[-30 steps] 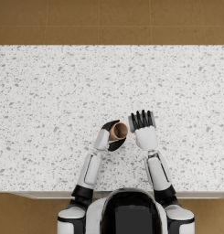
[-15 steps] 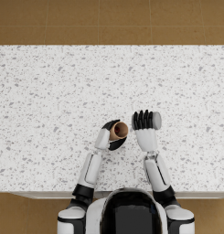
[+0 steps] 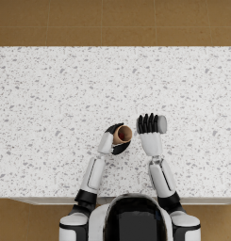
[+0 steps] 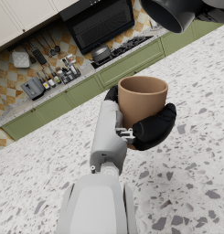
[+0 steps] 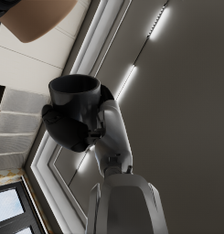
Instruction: Pick up two cups and pour the berry on the right into the cup on the left
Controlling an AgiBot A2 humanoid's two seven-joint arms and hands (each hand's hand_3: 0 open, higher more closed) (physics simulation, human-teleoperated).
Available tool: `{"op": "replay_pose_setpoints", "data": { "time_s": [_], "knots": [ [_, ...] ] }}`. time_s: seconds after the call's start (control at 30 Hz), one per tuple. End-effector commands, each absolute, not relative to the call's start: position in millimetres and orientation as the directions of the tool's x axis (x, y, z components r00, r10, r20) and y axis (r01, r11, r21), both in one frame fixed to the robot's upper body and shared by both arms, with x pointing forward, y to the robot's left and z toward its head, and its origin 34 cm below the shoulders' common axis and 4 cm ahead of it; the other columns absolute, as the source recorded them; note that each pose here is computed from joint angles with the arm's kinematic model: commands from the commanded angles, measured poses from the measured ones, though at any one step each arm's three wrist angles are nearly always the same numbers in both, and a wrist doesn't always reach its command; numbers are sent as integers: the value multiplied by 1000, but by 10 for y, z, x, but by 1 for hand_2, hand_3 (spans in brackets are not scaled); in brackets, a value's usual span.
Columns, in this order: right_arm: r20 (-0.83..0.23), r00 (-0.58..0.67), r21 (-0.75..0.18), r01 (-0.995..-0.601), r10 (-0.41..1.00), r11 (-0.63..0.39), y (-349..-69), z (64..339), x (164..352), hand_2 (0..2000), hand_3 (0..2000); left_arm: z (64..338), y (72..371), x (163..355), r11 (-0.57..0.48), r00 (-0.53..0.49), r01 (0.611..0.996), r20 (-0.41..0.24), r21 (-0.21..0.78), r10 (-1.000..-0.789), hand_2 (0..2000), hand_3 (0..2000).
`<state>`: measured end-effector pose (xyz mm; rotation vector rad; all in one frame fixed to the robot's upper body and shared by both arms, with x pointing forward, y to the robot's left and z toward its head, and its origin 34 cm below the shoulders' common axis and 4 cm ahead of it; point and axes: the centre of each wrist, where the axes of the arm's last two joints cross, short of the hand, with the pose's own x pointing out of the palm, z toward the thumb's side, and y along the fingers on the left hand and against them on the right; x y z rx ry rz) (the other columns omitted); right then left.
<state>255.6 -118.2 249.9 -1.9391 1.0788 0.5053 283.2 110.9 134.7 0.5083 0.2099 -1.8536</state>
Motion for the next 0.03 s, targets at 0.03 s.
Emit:
{"op": "replay_pose_setpoints", "data": {
  "time_s": [0.03],
  "knots": [
    [-673,548,-475,-835,-496,-278,-1182,2499,2556,2000,1280,1347,1109,2832,-339,-261,935,-443,105,-858,2000,1280]
  ]
}}
